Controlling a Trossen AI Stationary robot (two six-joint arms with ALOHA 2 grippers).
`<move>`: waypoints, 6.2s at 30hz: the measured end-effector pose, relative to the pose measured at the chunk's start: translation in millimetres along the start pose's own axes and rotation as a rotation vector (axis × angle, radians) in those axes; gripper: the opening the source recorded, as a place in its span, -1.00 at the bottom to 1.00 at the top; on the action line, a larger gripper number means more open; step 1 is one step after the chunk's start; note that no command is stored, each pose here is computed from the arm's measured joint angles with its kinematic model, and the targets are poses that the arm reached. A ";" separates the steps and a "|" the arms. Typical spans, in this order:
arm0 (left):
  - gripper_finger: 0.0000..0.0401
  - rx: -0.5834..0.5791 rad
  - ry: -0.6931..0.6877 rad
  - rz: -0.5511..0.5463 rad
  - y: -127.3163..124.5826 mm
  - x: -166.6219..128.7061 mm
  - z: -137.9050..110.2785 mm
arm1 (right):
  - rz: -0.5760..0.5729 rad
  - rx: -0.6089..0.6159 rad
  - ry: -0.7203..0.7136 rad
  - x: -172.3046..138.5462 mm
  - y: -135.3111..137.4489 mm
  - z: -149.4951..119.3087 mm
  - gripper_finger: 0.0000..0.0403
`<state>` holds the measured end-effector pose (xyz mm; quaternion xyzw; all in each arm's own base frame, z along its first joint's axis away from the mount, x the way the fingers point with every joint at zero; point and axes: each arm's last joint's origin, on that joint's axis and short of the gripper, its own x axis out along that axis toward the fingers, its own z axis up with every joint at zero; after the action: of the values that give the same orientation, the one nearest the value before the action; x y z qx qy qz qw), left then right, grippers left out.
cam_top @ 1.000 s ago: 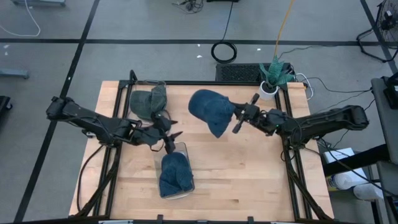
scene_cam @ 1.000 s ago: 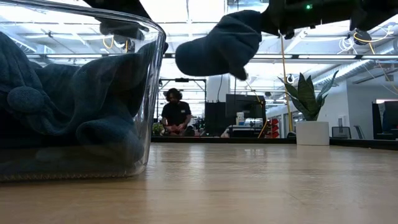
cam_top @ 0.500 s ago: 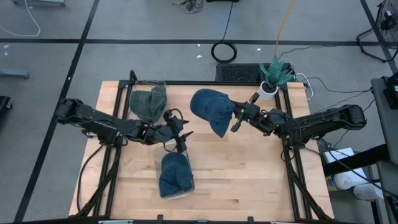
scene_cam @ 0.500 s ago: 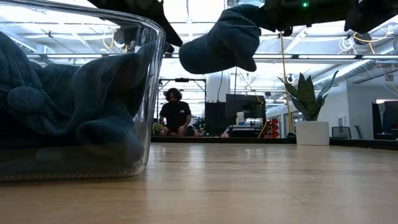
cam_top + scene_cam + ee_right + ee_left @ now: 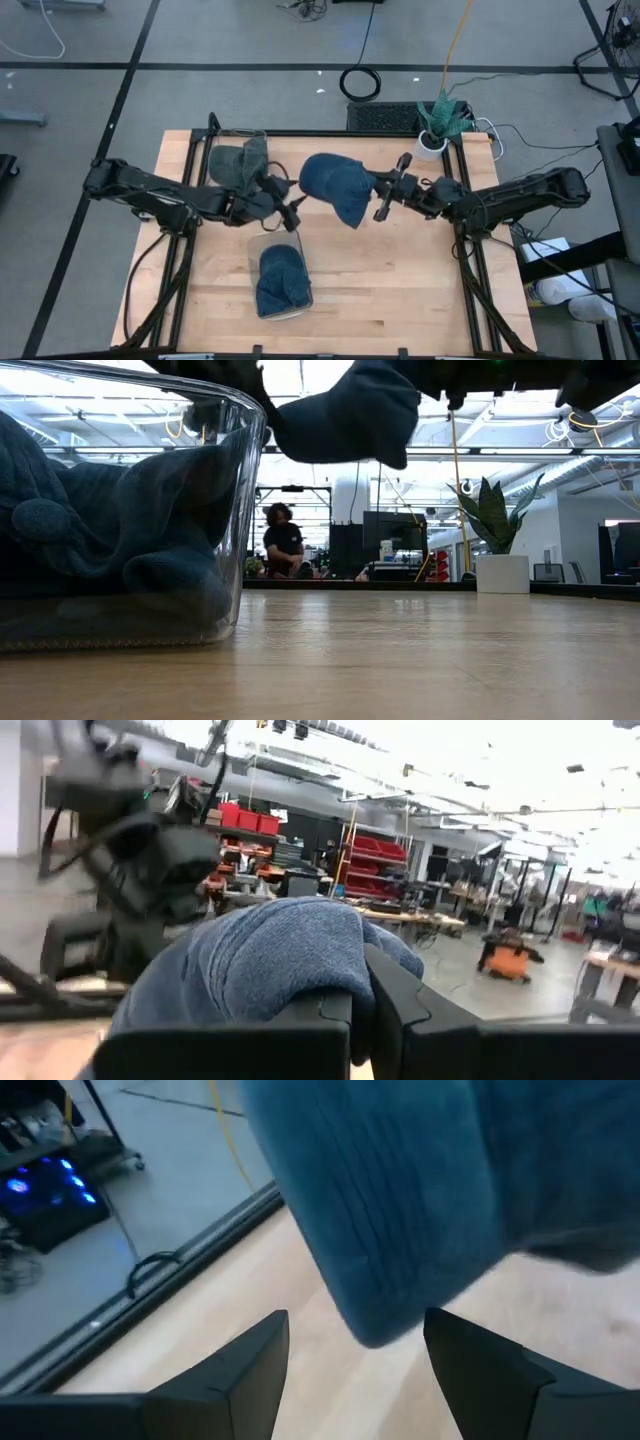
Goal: Pick & Place hat
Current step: Put the blue cap into the bottom transparent bin
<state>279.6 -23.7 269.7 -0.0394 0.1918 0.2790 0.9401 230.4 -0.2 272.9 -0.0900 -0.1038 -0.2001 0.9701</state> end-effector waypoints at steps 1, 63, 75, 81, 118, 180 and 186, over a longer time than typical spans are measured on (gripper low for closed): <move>0.20 -0.013 0.003 -0.008 2.6 -4.0 1.9 | 0.013 -0.020 0.000 -1.0 2.0 0.6 -1.00; -0.95 0.084 -0.193 -0.427 -34.0 -107.0 16.0 | 0.093 -0.501 0.228 -8.9 14.2 -20.6 0.15; -0.95 -0.319 -0.110 -0.441 -29.1 -102.3 21.1 | 0.067 -1.415 0.027 -7.3 59.9 -23.8 0.10; -0.93 -0.509 0.015 -0.622 -23.2 -92.0 27.5 | -0.039 -1.440 -0.048 -3.1 62.5 -12.3 0.10; -0.95 -0.441 0.082 -0.675 -12.5 -82.1 28.1 | -0.022 -1.214 -0.088 -6.9 91.3 14.0 -0.96; -0.37 0.243 -0.546 -0.370 -25.5 -84.2 57.1 | 0.132 -0.146 0.751 72.4 27.2 92.8 -1.00; -0.37 0.391 -0.491 -0.191 -43.0 -59.9 42.3 | -0.014 -0.154 0.660 86.5 13.6 96.3 -1.00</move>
<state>271.0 -82.6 330.3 0.1923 0.0045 0.1485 0.9700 297.7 1.0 384.4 -0.0927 0.2306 -0.2325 0.9403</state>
